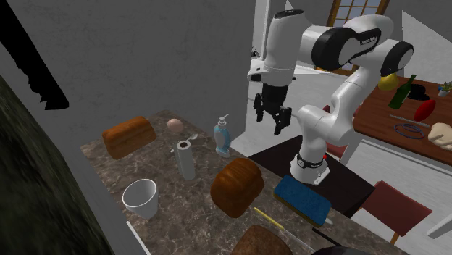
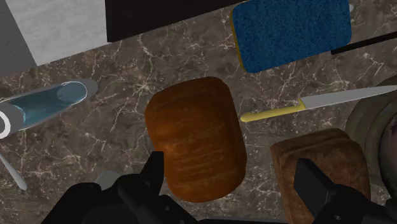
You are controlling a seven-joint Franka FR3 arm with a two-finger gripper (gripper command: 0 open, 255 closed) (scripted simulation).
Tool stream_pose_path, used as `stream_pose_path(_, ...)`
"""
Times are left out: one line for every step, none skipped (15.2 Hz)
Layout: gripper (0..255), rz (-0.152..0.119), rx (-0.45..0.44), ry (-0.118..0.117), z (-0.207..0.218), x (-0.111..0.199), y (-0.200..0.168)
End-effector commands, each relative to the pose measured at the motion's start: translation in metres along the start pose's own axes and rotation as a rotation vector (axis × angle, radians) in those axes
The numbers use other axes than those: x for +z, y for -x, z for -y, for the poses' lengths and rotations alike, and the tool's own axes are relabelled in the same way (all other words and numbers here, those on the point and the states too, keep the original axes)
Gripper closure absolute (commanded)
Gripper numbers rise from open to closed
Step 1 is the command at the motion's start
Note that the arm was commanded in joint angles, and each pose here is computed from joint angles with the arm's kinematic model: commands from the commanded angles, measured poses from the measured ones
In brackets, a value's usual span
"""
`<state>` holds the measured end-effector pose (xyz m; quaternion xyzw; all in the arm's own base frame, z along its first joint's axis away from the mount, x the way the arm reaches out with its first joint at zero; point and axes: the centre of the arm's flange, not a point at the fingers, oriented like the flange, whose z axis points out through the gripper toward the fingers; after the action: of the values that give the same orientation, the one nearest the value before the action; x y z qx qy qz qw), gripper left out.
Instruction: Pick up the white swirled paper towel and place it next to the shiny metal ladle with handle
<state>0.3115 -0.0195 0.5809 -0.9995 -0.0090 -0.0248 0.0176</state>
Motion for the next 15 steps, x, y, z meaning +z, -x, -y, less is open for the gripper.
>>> stream_pose_path(0, 0.000, 0.000, 0.000, 0.000, 0.000, 0.000)
stream_pose_path(0, 0.003, -0.001, -0.001, -0.008, 0.004, -0.010)
stream_pose_path(0, 0.006, -0.002, -0.001, -0.017, 0.009, -0.020)
stream_pose_path(0, 0.009, -0.003, -0.002, -0.025, 0.013, -0.029)
stream_pose_path(0, 0.013, -0.004, -0.003, -0.033, 0.018, -0.039)
stream_pose_path(0, 0.016, -0.005, -0.003, -0.041, 0.023, -0.049)
stream_pose_path(0, 0.019, -0.007, -0.004, -0.050, 0.027, -0.059)
stream_pose_path(0, 0.022, -0.008, -0.005, -0.058, 0.032, -0.069)
stream_pose_path(0, 0.025, -0.009, -0.005, -0.066, 0.037, -0.078)
stream_pose_path(0, 0.028, -0.010, -0.006, -0.074, 0.041, -0.088)
stream_pose_path(0, 0.031, -0.011, -0.006, -0.083, 0.046, -0.098)
stream_pose_path(0, 0.035, -0.012, -0.007, -0.091, 0.051, -0.108)
stream_pose_path(0, 0.038, -0.013, -0.008, -0.099, 0.056, -0.117)
stream_pose_path(0, 0.041, -0.014, -0.008, -0.107, 0.061, -0.127)
stream_pose_path(0, 0.044, -0.015, -0.009, -0.115, 0.066, -0.137)
